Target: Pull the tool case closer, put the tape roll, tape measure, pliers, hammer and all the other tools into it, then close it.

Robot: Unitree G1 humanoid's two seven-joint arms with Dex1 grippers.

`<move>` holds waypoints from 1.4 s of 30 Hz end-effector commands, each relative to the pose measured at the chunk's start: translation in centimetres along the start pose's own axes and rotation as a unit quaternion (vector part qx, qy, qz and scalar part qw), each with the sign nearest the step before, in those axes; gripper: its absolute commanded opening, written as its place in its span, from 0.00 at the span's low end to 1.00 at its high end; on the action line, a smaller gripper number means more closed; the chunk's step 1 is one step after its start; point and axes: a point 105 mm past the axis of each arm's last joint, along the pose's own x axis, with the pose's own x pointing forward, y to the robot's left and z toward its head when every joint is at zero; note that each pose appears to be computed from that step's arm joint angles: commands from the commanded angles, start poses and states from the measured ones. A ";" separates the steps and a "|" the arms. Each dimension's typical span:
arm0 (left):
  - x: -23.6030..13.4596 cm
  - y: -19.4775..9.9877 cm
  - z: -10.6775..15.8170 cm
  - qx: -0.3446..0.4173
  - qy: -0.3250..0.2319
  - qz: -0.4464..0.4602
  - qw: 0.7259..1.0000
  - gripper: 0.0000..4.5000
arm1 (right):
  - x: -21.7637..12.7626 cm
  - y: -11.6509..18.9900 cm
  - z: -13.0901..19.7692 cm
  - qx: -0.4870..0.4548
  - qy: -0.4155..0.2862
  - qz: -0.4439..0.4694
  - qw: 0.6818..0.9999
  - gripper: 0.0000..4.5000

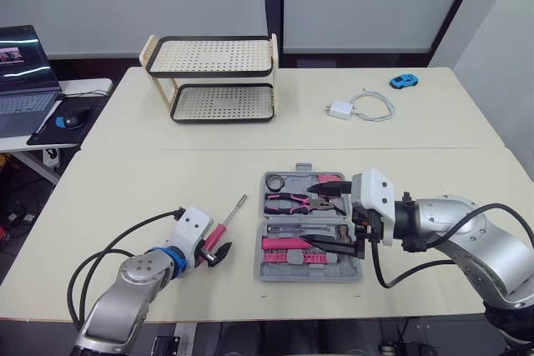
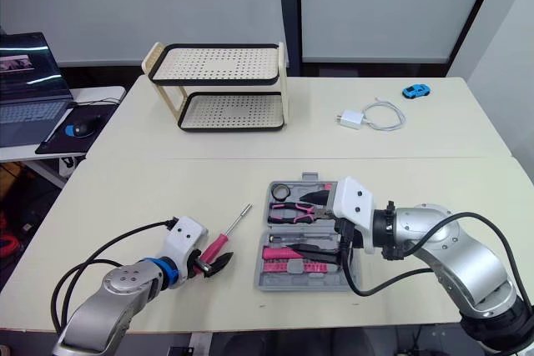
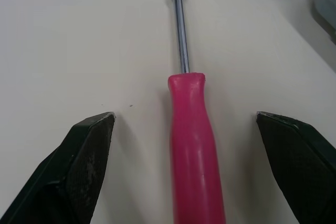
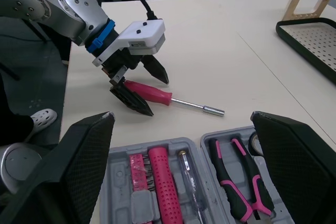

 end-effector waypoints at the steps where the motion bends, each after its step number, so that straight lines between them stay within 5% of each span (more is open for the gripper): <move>1: 0.6 -0.2 0.4 0.001 -0.007 0.006 1.000 1.00 | -0.4 0.1 1.1 -0.018 -0.013 -0.012 1.000 1.00; 3: 0.9 -0.5 0.5 -0.007 -0.010 0.000 1.000 1.00 | -0.4 0.0 1.1 -0.018 -0.014 -0.015 1.000 1.00; 15: 0.8 0.2 -0.5 -0.007 0.025 0.011 1.000 0.16 | -0.8 -0.3 0.8 -0.022 -0.004 -0.016 1.000 1.00; 20: 0.1 0.9 0.6 -0.020 -0.004 0.006 1.000 0.16 | -1.1 -0.2 0.7 -0.024 0.000 -0.005 1.000 1.00; 28: -4.9 0.3 6.3 0.011 -0.080 -0.163 0.983 0.16 | -1.0 0.4 0.9 -0.029 -0.006 0.014 0.999 1.00; 34: -7.2 -2.8 8.8 0.095 -0.074 -0.287 0.950 0.16 | -1.2 0.4 0.7 -0.030 -0.003 0.010 1.000 1.00; 42: -5.4 -9.2 9.3 0.212 -0.075 -0.375 0.900 0.16 | -2.7 0.9 0.3 -0.033 0.046 0.002 0.998 1.00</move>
